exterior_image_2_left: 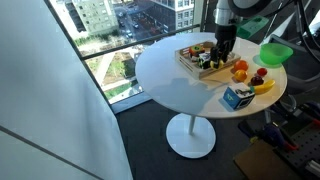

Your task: Put the yellow ball into the bowl

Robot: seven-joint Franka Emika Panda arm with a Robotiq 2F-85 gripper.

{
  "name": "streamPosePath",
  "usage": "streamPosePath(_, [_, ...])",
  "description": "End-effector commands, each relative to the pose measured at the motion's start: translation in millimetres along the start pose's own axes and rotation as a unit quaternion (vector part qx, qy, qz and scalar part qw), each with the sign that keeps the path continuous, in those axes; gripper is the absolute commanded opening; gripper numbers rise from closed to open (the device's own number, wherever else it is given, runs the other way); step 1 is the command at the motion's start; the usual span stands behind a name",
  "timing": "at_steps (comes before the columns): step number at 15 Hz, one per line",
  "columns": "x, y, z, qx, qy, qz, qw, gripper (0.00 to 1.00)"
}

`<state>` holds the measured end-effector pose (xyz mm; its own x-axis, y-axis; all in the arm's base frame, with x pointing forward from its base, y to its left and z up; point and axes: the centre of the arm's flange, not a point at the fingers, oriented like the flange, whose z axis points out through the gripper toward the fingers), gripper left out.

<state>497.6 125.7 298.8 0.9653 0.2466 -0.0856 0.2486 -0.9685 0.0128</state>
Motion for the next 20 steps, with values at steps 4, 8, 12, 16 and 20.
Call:
streamPosePath(4, [-18,53,-26,0.020,-0.003,0.079,0.9967,0.35])
streamPosePath(8, [-31,85,-35,0.037,-0.008,0.124,0.9915,0.35])
streamPosePath(12, [-46,115,-46,0.034,-0.009,0.161,0.9863,0.35])
streamPosePath(16, [-57,141,-52,0.021,0.007,0.189,0.9817,0.35])
streamPosePath(20, [-69,160,-60,0.015,0.025,0.216,0.9760,0.35])
